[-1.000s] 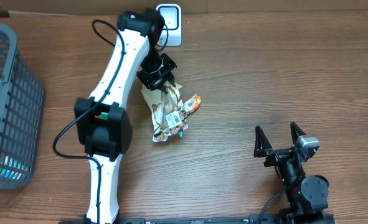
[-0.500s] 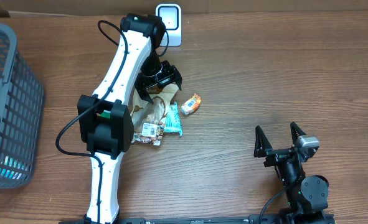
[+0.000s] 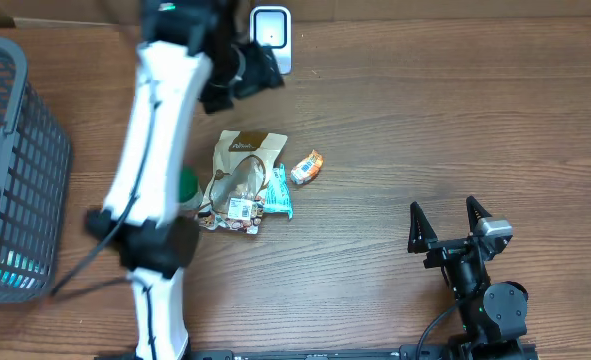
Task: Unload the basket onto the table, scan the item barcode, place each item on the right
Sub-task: 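Lift the PanTree bag out and drop it beside the jar, open left gripper, then reach the left gripper back into the basket and grasp the teal box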
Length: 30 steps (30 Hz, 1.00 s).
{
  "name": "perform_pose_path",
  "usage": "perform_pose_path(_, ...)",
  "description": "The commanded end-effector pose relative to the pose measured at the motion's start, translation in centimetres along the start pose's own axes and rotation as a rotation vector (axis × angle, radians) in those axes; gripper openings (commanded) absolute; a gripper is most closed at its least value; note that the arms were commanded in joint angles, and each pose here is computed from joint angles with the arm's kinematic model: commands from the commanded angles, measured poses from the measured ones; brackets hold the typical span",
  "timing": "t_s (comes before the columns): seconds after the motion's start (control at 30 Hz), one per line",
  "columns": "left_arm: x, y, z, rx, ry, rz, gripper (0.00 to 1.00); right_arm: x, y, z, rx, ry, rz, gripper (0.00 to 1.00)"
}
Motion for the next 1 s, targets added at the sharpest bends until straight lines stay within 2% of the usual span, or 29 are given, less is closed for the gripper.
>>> perform_pose_path(0.0,0.0,9.9,4.1,-0.088,0.037,-0.316,0.82,0.3,0.0,-0.1,-0.001,0.004,0.0,1.0)
perform_pose_path(0.2,0.8,18.3,12.2,-0.157,0.262,-0.55,0.82,0.3,0.0,-0.1,-0.001,0.004,0.0,1.0)
perform_pose_path(0.4,1.5,22.0,21.3,-0.269,0.549,-0.641,0.81,0.3,0.0,-0.1,-0.001,0.004,0.0,1.0)
perform_pose_path(0.47,1.8,21.9,24.2,-0.294,0.639,-0.616,0.78,0.3,0.0,-0.1,-0.001,0.004,0.0,1.0)
perform_pose_path(0.57,2.6,20.7,28.4,-0.337,0.779,-0.54,0.68,0.3,0.0,-0.1,0.0,0.004,0.0,1.0)
perform_pose_path(0.77,4.9,16.3,37.1,-0.412,1.033,-0.356,0.62,0.3,0.0,-0.1,0.0,0.004,0.0,1.0)
perform_pose_path(0.97,7.2,11.6,43.0,-0.435,1.169,-0.253,0.58,0.3,0.0,-0.1,0.0,0.004,0.0,1.0)
Point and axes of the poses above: each gripper's point midway between its finger pads, its own y axis back along the fingers, its own z axis along the line the jaws close on, x = y × z, the point moved 7 cm from there along y, back along the fingers, and after that the axes turned 3 degrees about -y, right-handed, at the moved point
